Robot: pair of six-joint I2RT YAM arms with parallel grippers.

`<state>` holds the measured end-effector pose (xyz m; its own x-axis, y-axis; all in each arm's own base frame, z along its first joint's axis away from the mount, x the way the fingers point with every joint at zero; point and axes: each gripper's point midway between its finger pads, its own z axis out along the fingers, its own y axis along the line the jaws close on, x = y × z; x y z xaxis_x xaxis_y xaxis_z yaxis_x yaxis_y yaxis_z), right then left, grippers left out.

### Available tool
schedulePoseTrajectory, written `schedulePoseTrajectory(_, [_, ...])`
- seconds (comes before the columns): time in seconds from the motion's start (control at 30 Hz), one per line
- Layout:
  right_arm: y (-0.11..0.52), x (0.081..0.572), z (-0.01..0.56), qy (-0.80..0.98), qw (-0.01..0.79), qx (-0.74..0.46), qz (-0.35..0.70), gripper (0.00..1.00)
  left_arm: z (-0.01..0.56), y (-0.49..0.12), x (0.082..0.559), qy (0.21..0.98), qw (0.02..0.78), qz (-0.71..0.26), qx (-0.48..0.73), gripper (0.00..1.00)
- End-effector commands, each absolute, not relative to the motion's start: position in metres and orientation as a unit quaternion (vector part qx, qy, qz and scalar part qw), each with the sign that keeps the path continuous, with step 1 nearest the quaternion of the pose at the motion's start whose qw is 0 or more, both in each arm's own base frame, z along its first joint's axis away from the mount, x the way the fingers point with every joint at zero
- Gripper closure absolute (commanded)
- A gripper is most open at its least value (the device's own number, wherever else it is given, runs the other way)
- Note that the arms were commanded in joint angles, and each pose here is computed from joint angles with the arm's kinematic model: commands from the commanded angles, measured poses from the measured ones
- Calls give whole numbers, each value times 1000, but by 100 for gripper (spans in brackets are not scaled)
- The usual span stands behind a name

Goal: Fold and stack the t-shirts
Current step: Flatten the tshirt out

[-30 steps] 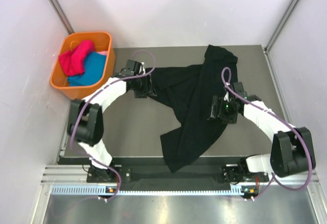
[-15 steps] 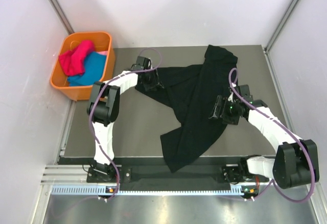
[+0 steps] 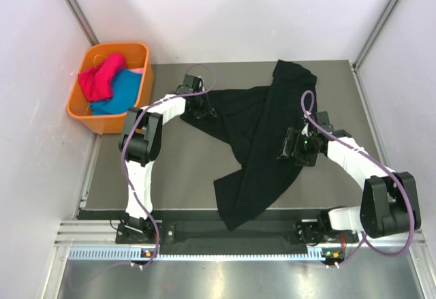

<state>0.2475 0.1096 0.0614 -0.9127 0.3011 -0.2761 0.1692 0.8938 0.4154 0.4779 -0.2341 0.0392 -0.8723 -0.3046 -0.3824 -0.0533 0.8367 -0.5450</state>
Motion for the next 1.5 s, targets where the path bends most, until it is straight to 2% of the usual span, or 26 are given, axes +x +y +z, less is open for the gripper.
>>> schedulePoseTrajectory(0.0, [114, 267, 77, 950, 197, 115, 212, 23, 113, -236, 519, 887, 347, -292, -84, 100])
schedulePoseTrajectory(0.07, [117, 267, 76, 950, 188, 118, 220, 23, 150, -233, 545, 853, 416, -303, -83, 100])
schedulePoseTrajectory(0.13, [120, 265, 77, 950, 180, 118, 225, 23, 165, -223, 569, 836, 455, -294, -92, 100])
schedulePoseTrajectory(0.17, [120, 265, 77, 951, 176, 120, 224, 23, 195, -213, 592, 813, 491, -297, -96, 100])
schedulePoseTrajectory(0.2, [119, 265, 78, 952, 173, 120, 223, 23, 183, -209, 608, 815, 495, -284, -96, 100])
schedulePoseTrajectory(0.23, [119, 262, 77, 954, 167, 119, 220, 23, 189, -203, 623, 809, 510, -278, -96, 95])
schedulePoseTrajectory(0.27, [118, 264, 80, 955, 167, 115, 218, 23, 199, -192, 651, 801, 526, -268, -101, 68])
schedulePoseTrajectory(0.3, [118, 264, 81, 955, 168, 114, 216, 23, 239, -186, 658, 781, 552, -274, -101, 68])
schedulePoseTrajectory(0.33, [117, 264, 82, 955, 168, 112, 215, 23, 215, -182, 672, 792, 545, -258, -97, 56])
schedulePoseTrajectory(0.37, [117, 264, 83, 956, 168, 109, 214, 23, 252, -175, 684, 768, 581, -251, -97, 48])
schedulePoseTrajectory(0.4, [117, 264, 83, 956, 167, 110, 214, 23, 240, -171, 688, 777, 577, -236, -92, 35])
schedulePoseTrajectory(0.43, [117, 264, 83, 956, 168, 108, 214, 23, 245, -170, 688, 774, 582, -233, -90, 13])
schedulePoseTrajectory(0.47, [117, 262, 81, 957, 164, 108, 214, 23, 232, -168, 685, 784, 570, -227, -90, 8])
schedulePoseTrajectory(0.5, [119, 262, 81, 956, 164, 107, 219, 23, 249, -168, 677, 779, 577, -231, -87, 6])
schedulePoseTrajectory(0.53, [119, 261, 79, 956, 161, 107, 220, 23, 246, -170, 670, 783, 570, -235, -82, 6])
schedulePoseTrajectory(0.57, [120, 261, 78, 955, 162, 109, 222, 23, 208, -173, 655, 809, 534, -234, -78, 8])
schedulePoseTrajectory(0.6, [121, 260, 78, 955, 163, 108, 224, 23, 228, -173, 642, 803, 542, -236, -71, 10])
schedulePoseTrajectory(0.63, [122, 259, 78, 954, 164, 107, 227, 23, 223, -173, 634, 807, 538, -233, -67, 14])
schedulePoseTrajectory(0.67, [122, 259, 79, 953, 166, 106, 229, 23, 192, -173, 618, 829, 509, -222, -65, 19])
schedulePoseTrajectory(0.7, [122, 258, 79, 953, 168, 104, 230, 23, 205, -170, 608, 826, 517, -217, -60, 22])
schedulePoseTrajectory(0.77, [122, 256, 80, 952, 170, 100, 233, 23, 179, -167, 589, 843, 494, -206, -57, 31])
schedulePoseTrajectory(0.87, [123, 251, 78, 952, 168, 97, 238, 23, 167, -162, 574, 856, 479, -189, -45, 30])
schedulePoseTrajectory(0.93, [123, 248, 78, 951, 169, 95, 241, 22, 152, -160, 572, 867, 466, -175, -36, 26])
schedulePoseTrajectory(1.2, [119, 233, 75, 954, 164, 90, 235, 22, 110, -151, 584, 888, 446, -111, 8, 24])
schedulePoseTrajectory(1.3, [117, 228, 74, 955, 161, 89, 231, 22, 100, -154, 590, 891, 440, -111, 21, 28])
schedulePoseTrajectory(1.47, [115, 225, 72, 957, 159, 88, 226, 22, 91, -164, 592, 893, 432, -125, 25, 51])
